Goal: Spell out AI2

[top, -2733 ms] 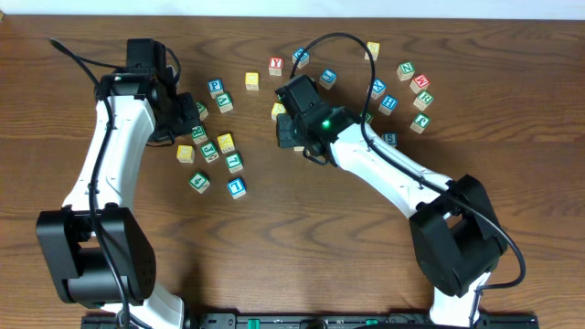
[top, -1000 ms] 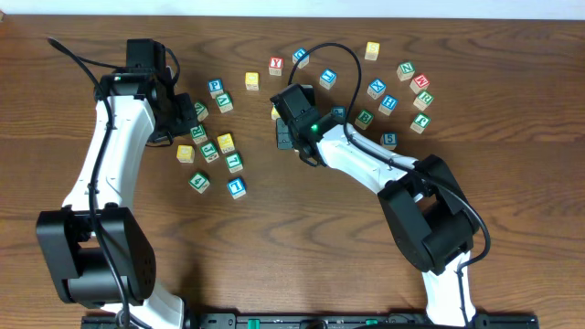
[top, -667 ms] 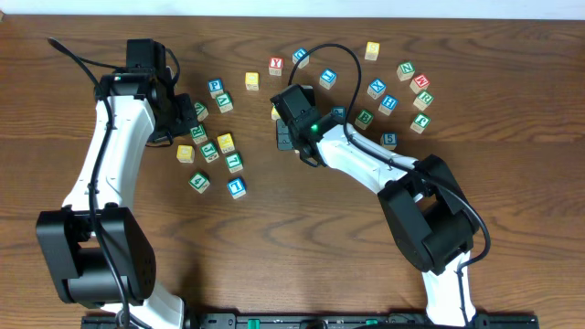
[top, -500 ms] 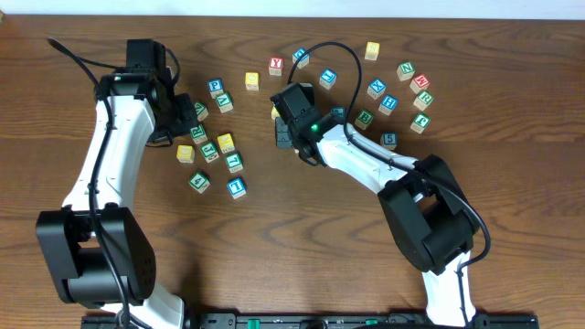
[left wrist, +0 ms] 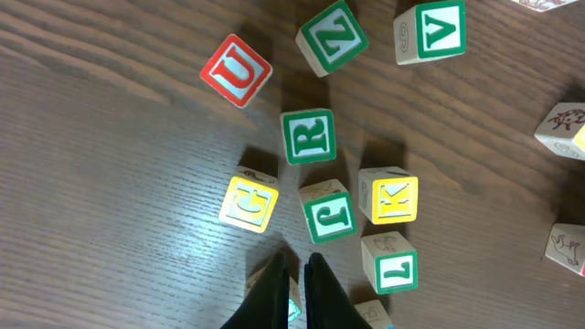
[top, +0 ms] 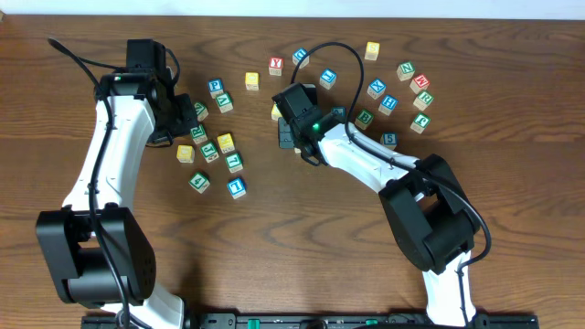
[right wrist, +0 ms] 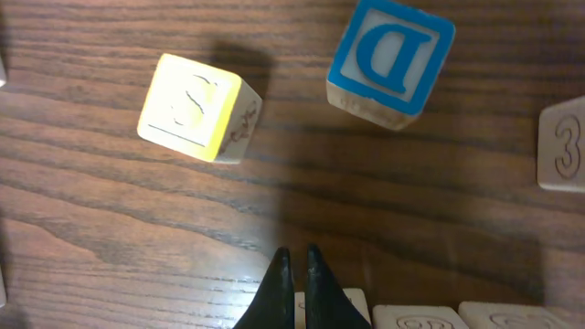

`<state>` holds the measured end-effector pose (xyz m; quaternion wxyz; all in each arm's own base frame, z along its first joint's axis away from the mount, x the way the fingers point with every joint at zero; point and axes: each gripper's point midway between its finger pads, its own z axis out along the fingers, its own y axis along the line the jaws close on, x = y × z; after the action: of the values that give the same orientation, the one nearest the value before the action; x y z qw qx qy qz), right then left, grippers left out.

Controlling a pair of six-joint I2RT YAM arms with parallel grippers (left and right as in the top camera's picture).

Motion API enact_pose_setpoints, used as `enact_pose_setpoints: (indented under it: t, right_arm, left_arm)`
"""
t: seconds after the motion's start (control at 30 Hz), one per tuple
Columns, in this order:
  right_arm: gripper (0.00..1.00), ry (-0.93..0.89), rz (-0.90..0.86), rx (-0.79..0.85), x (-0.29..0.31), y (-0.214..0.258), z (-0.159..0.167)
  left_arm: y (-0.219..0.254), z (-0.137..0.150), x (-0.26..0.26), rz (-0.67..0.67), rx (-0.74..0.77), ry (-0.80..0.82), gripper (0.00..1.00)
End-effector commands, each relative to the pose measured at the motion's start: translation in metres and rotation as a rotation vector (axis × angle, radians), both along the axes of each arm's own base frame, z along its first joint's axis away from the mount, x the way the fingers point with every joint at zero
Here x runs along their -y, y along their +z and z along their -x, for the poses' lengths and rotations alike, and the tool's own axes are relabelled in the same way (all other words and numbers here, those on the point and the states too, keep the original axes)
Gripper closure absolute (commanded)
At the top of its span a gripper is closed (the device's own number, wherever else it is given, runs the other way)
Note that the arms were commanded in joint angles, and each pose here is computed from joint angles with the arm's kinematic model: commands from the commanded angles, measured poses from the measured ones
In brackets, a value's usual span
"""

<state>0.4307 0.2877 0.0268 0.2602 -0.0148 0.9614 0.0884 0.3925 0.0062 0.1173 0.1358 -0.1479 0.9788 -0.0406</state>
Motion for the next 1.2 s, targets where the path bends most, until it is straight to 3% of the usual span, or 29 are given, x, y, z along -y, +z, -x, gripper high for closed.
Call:
enact_pose_setpoints:
  t: [0.0,0.6,0.87,1.17]
  right_arm:
    - [0.99,-0.037,0.012,-0.004,0.006,-0.005,-0.003]
    - [0.99,-0.052,0.003,-0.004,0.007,-0.001,-0.005]
    - [0.99,0.118,-0.044,0.011,-0.025,0.010,-0.001]
    - [0.99,0.157,-0.043,-0.063,-0.027,0.002,0.016]
  left_arm:
    - [0.001,-0.001,-0.003,-0.013,-0.002,0.000,0.92]
    - [0.000,0.000,-0.003,-0.013,-0.005,0.000,0.92]
    - [0.000,0.000,-0.003,-0.014,-0.005,0.000,0.92]
    - [0.000,0.000,-0.003,-0.014,-0.005,0.000,0.92]
